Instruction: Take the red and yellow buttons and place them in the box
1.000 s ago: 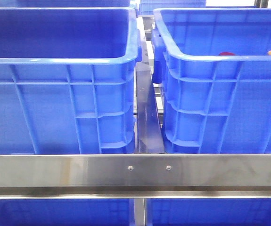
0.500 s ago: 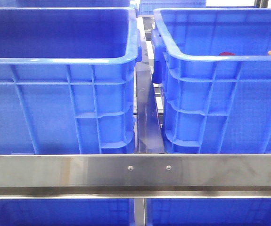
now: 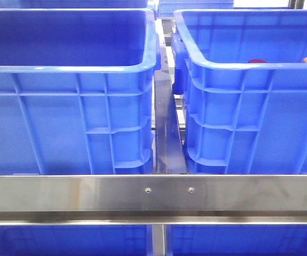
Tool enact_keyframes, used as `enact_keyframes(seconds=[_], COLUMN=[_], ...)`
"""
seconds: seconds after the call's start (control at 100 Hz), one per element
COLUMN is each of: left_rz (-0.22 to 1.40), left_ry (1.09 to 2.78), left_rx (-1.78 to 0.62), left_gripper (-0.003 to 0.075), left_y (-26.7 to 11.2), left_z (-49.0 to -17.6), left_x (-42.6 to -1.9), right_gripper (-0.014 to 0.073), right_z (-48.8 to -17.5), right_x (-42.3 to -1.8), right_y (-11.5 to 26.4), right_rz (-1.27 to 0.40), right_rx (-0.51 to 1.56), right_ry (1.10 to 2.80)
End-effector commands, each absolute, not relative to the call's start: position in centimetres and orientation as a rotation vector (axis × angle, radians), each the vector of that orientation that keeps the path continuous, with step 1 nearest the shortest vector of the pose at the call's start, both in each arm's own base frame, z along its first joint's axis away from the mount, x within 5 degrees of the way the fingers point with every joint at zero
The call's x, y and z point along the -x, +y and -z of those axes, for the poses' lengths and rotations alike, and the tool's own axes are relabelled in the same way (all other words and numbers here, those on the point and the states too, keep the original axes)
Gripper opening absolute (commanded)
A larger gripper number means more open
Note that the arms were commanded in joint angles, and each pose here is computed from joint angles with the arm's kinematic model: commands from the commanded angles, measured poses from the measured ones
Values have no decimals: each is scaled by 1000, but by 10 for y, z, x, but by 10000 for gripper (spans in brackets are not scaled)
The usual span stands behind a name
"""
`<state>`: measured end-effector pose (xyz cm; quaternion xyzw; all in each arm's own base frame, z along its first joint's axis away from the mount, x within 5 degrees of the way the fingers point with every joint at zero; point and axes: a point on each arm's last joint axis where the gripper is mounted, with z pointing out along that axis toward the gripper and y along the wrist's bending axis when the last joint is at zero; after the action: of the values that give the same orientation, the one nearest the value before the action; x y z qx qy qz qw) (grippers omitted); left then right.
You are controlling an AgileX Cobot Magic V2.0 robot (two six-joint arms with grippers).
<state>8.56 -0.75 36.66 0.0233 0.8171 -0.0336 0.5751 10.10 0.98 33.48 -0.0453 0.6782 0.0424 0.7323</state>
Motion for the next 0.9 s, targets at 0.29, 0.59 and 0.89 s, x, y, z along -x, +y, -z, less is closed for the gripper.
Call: enact_keyframes(seconds=[0.29,0.59,0.89], left_rz=[65,20,2], left_ry=[1593,1507,1405], left_rx=[-38,-19,-2], left_gripper=[-19,-19,-19], left_y=[-5,-2,0], left_z=[-308,-243,-210], left_x=[-80,-65,-59], right_gripper=[-68,-68,-68], right_z=[-344,-344,-344], right_x=[-100,-100,-100], right_y=[11,11,11], right_rz=[-102,-102,-103], right_rx=[107,107,108], right_ry=[1464,1464,1464])
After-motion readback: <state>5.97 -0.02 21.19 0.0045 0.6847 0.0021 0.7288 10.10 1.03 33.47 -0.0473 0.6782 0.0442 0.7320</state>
